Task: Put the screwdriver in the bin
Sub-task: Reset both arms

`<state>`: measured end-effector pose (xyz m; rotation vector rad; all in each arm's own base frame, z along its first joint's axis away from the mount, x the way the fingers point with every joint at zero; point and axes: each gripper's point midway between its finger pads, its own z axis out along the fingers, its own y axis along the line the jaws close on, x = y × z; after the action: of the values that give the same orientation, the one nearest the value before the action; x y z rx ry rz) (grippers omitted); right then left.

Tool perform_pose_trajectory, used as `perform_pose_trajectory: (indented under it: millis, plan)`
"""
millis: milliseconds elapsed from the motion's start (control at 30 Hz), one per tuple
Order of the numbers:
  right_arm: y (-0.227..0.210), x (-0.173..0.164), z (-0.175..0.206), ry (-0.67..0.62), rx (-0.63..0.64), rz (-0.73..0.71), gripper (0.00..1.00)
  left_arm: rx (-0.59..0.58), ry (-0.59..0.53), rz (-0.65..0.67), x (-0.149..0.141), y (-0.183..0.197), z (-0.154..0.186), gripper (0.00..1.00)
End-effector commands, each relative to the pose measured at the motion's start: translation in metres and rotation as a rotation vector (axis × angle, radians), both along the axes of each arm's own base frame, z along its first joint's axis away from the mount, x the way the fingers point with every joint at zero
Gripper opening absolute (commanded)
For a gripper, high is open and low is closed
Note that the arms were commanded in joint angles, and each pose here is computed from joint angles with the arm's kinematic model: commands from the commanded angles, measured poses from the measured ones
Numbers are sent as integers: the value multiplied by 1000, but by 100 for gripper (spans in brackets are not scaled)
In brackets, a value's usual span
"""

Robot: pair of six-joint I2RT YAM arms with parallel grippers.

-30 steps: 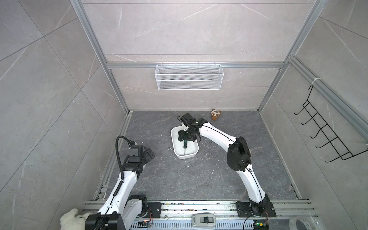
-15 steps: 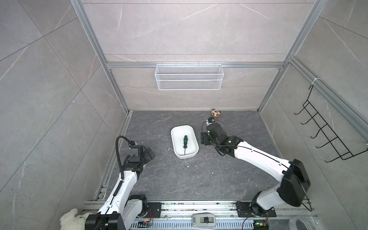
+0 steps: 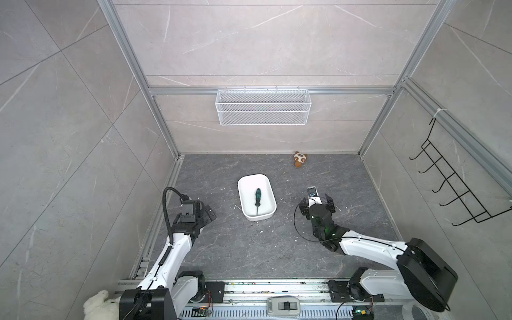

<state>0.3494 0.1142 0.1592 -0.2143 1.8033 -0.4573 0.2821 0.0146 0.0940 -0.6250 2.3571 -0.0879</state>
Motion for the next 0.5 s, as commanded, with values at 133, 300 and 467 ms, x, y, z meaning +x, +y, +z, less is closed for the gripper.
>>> perform_pose_trajectory:
  millis: [133, 300, 467]
  plan:
    - [-80, 8, 2, -91, 64, -315, 93, -7, -42, 11, 4, 1, 14, 100]
    - [-102, 14, -26, -52, 135, -311, 92, -16, -34, -2, 7, -2, 12, 100]
    - [-96, 24, -37, -41, 163, -229, 95, -15, -33, -1, 7, -2, 12, 100]
